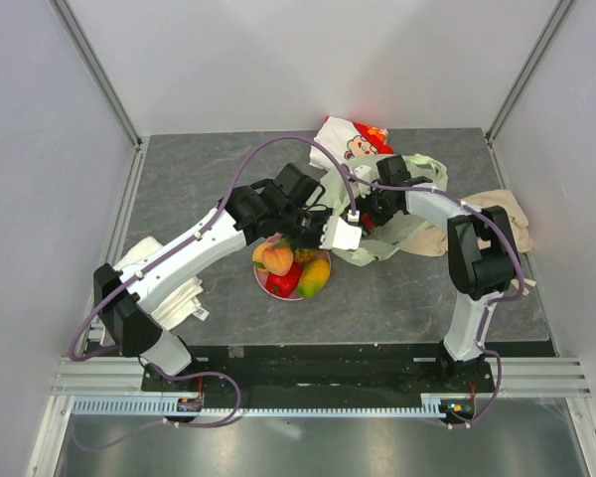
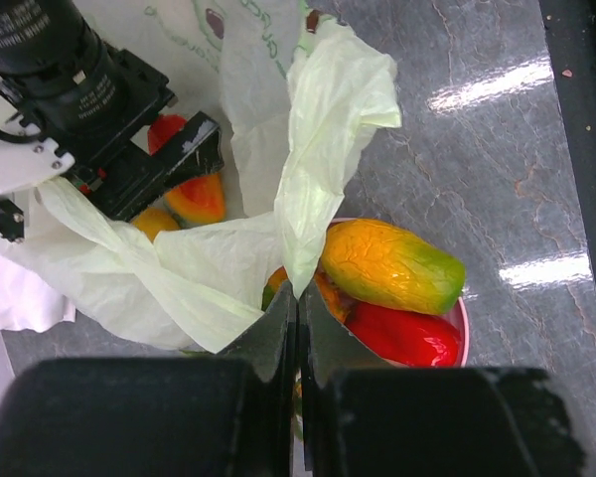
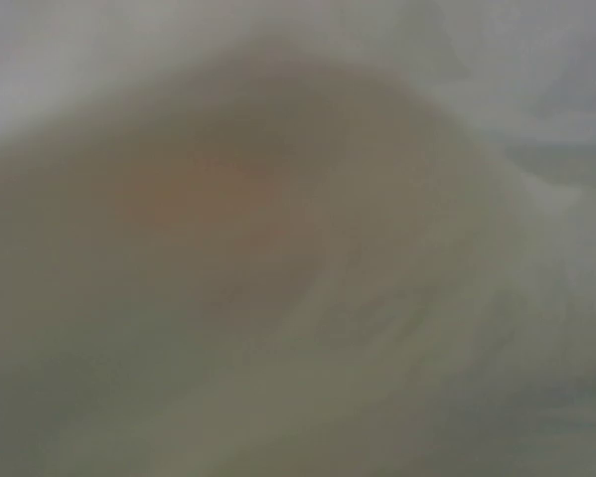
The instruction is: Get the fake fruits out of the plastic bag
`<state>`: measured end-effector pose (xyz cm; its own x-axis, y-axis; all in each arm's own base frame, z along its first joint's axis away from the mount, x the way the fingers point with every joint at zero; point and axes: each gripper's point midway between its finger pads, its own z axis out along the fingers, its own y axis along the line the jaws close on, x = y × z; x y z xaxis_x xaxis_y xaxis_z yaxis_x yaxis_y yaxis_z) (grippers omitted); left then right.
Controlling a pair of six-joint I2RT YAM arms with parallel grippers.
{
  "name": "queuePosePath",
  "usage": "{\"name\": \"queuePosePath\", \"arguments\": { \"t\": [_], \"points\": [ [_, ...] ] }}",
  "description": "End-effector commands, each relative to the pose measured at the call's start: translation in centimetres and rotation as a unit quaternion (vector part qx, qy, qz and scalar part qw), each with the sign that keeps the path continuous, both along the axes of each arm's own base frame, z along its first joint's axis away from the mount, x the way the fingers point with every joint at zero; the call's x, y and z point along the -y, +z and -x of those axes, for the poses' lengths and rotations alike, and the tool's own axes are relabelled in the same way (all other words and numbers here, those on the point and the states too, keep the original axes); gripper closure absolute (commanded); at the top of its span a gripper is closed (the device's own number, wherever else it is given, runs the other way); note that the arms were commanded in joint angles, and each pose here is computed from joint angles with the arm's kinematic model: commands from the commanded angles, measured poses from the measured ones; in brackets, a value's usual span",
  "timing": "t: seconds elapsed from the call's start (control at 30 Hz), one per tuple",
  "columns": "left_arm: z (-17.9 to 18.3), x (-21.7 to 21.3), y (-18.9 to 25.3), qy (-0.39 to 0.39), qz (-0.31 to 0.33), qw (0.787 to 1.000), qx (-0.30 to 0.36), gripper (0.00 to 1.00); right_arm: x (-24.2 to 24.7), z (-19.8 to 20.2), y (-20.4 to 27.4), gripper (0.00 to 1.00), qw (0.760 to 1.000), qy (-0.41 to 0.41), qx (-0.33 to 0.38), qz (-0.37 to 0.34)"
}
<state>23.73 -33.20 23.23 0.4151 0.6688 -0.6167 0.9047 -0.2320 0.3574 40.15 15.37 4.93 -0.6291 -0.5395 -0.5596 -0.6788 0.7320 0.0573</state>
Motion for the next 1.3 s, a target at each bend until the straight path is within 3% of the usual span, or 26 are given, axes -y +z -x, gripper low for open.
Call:
{"name": "queuePosePath", "arguments": {
  "t": [0.0, 0.1, 0.27, 0.47, 0.87, 1.07, 1.27],
  "points": [
    [0.3, 0.2, -0.3, -0.013, -0.005, 1.0, -0.002, 0.98, -1.0, -3.8, 0.4, 0.02, 0.999, -0.016, 0.04, -0.005],
    [0.2, 0.2, -0.5, -0.01, -0.008, 1.0, -0.004, 0.98, -1.1, -4.6, 1.0, 0.11, 0.998, -0.018, 0.059, -0.008],
    [0.1, -0.1, -1.2, -0.006, -0.017, 1.0, -0.008, 0.98, -1.2, -4.6, 4.1, 0.35, 0.995, -0.01, 0.091, -0.026],
    [-1.0, 0.0, -1.1, 0.007, -0.019, 1.0, 0.009, 0.98, 0.8, -2.3, 9.2, 0.46, 0.992, -0.012, 0.12, -0.039],
    [-4.4, 1.2, 1.3, 0.057, 0.022, 0.998, 0.02, 0.98, 2.3, 4.5, 16.0, 0.46, 0.988, 0.02, 0.136, -0.064],
    [-3.7, 0.6, 1.5, 0.059, 0.028, 0.998, 0.013, 0.98, 0.5, 4.7, 12.8, 0.32, 0.991, 0.039, 0.082, -0.095],
    [-3.7, -0.3, 0.6, 0.051, 0.012, 0.998, 0.032, 0.98, -1.8, 0.4, 9.1, 0.34, 0.992, 0.024, 0.063, -0.104]
  ]
}}
